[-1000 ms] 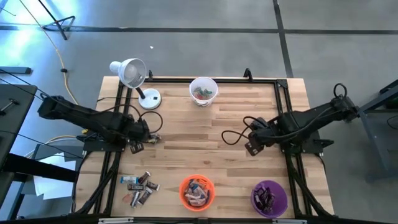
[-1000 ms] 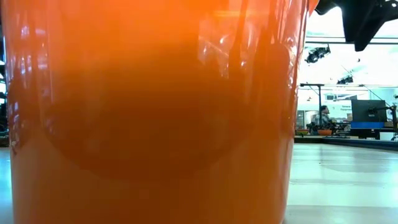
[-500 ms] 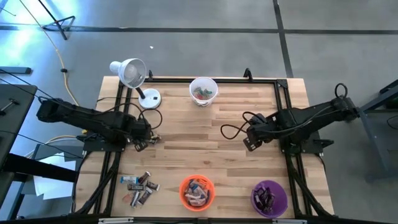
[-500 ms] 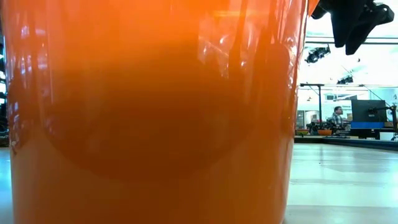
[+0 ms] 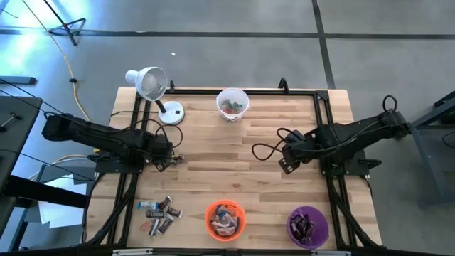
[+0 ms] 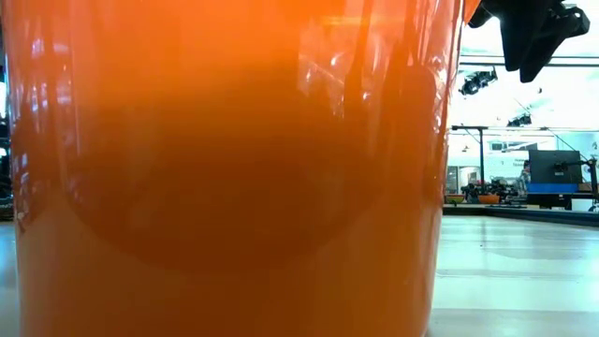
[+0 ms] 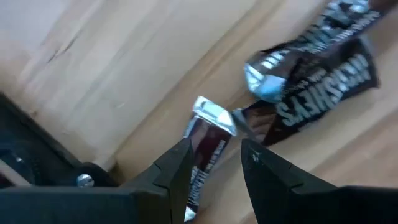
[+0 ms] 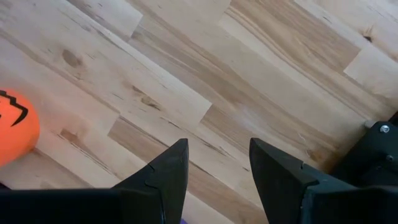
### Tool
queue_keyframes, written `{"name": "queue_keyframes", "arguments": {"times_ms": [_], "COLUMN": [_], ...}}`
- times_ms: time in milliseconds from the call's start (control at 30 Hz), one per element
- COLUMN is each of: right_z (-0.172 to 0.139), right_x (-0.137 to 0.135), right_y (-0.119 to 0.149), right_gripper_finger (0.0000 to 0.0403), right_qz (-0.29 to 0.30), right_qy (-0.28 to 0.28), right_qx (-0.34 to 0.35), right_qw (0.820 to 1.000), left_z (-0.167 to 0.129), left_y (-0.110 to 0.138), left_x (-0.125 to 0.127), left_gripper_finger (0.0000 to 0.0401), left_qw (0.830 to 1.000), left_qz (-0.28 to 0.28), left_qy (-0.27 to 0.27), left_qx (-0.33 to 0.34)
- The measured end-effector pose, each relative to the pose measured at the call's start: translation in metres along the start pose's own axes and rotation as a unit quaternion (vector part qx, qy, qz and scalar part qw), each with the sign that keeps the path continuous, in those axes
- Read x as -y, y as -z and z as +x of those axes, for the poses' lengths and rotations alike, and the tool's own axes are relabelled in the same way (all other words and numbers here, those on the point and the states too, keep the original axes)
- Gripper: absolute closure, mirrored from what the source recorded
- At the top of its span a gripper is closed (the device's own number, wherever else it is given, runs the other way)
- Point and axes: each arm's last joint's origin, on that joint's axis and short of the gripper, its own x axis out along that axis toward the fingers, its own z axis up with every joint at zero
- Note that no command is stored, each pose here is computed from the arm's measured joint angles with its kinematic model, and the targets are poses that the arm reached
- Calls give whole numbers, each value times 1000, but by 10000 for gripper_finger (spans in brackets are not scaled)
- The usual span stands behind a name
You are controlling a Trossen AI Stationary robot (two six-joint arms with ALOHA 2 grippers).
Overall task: Organize candy in baskets
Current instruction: Put the dark brown chocolate bar into the dark purple bucket
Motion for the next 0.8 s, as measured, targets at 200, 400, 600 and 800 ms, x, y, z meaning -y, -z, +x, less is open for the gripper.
{"name": "queue_keyframes", "arguments": {"times_ms": [200,400,600,800], "right_z": [0,0,0,0], "right_x": [0,0,0,0], "right_y": [0,0,0,0], "right_gripper_finger": [238,238,238,238], "right_qz": [-4,-13,-13,-13], "right_qy": [0,0,0,0], "right_qx": [0,0,0,0], "right_qw": [1000,1000,1000,1000], "left_z": [6,14,20,27], "left_y": [-2,-4,-8,-13], "left_x": [2,5,10,10], "left_gripper_finger": [277,277,277,277], "left_qw": [999,997,994,990], "left_qz": [-29,-27,-23,-41], "left_qy": [-38,-68,-82,-92], "left_qx": [0,-33,-70,-101]}}
